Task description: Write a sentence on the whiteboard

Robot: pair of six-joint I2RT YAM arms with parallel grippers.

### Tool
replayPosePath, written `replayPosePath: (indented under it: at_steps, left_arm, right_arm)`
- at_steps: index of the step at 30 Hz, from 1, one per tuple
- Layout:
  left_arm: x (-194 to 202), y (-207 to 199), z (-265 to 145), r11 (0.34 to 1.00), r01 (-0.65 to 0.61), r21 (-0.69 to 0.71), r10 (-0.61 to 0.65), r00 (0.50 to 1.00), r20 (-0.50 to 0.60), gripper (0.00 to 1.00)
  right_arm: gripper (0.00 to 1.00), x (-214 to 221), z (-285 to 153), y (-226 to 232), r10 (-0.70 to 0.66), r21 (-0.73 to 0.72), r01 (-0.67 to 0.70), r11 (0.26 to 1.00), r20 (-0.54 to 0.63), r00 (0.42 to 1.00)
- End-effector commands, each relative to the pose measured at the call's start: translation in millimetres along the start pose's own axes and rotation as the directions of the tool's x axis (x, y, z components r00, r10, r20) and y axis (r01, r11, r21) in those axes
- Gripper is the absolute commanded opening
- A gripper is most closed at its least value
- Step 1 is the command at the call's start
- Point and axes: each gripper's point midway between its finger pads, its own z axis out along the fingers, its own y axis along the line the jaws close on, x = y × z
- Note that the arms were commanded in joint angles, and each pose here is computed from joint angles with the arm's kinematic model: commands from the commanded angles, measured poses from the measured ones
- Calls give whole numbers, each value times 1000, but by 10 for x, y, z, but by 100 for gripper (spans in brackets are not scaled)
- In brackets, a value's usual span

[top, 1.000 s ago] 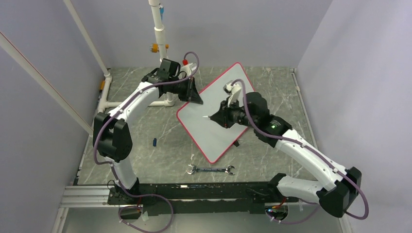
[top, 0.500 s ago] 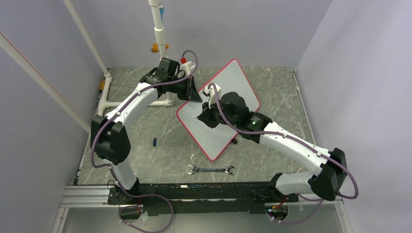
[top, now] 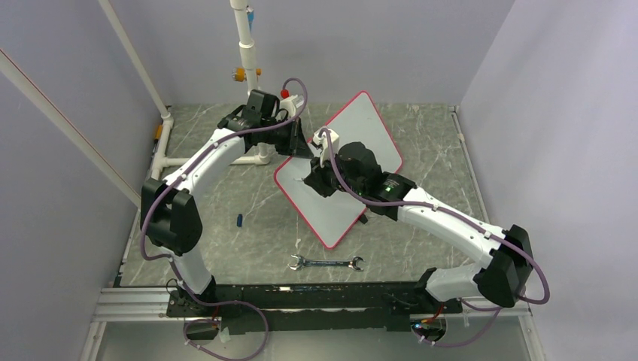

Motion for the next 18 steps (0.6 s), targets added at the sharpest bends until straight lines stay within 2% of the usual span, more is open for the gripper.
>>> replayPosePath:
  at_steps: [1, 12, 18]
  left_arm:
    - [-253, 174, -130, 981, -115, -159, 132, 986, 100, 0]
    - [-244, 164, -129, 978, -125, -168, 142, 985, 93, 0]
    - [-241, 184, -128, 974, -134, -184, 152, 984, 89, 0]
  right_arm:
    - [0, -167, -31, 44, -7, -11, 7, 1000, 60, 998]
    - [0, 242, -226, 23, 18, -1, -18, 1000, -21, 1000]
    - [0, -54, -358, 86, 12, -17, -11, 1000, 47, 999]
